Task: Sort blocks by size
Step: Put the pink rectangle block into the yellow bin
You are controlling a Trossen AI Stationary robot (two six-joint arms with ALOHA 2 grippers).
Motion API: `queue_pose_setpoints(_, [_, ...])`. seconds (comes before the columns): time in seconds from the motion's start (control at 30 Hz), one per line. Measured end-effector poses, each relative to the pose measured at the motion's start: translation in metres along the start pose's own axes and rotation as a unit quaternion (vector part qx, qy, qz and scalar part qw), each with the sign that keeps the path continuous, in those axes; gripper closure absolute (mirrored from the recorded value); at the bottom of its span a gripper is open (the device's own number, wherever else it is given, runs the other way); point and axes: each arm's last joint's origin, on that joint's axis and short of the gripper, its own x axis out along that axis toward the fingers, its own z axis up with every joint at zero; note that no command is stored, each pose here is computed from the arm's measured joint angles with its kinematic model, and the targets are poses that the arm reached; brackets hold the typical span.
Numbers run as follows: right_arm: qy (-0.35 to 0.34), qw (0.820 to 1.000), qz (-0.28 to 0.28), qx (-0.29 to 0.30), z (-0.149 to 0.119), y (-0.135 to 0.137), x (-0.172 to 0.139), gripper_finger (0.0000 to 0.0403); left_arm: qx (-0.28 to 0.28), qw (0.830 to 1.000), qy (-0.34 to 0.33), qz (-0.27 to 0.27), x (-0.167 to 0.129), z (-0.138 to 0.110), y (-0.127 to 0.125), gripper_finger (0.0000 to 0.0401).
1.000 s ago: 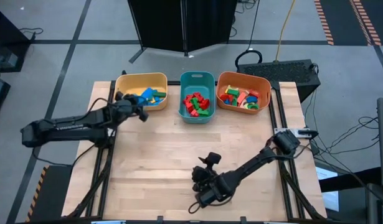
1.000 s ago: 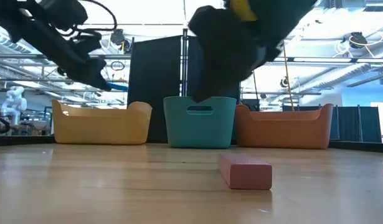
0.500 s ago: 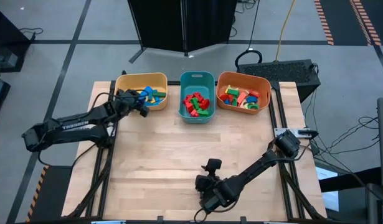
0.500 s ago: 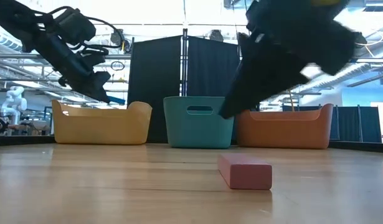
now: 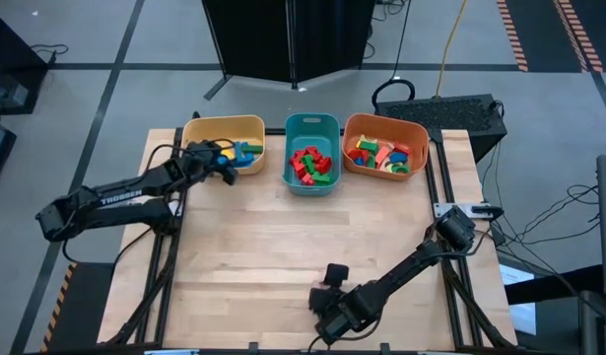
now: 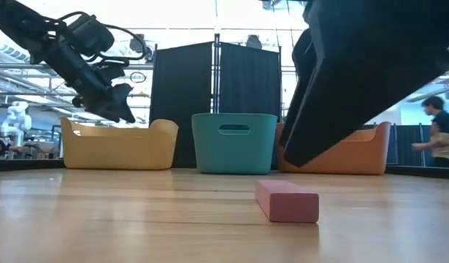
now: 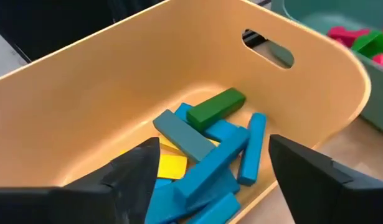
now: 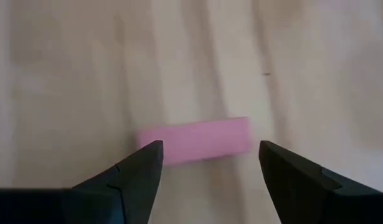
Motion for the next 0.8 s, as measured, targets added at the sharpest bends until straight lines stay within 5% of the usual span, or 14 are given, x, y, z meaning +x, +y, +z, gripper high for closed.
queue_pose_setpoints(0.17, [-0.005,0.999,0.044,0.014,0.000,0.010,-0.003,0.0151,-0.039,0.999,-0.007,-0.020,-0.004,0.002,0.000,0.0102])
queue_pose_setpoints(0.5, [0.034,0.999,0.010,-0.033,-0.016,0.009,0.018,0.0151,-0.072,0.990,-0.045,-0.113,-0.023,0.008,-0.003,0.0102])
queue_pose_setpoints(0.8, [-0.065,0.997,-0.011,-0.036,0.015,-0.007,0.042,0.0151,-0.047,0.984,-0.090,-0.147,-0.041,0.011,-0.010,0.0102])
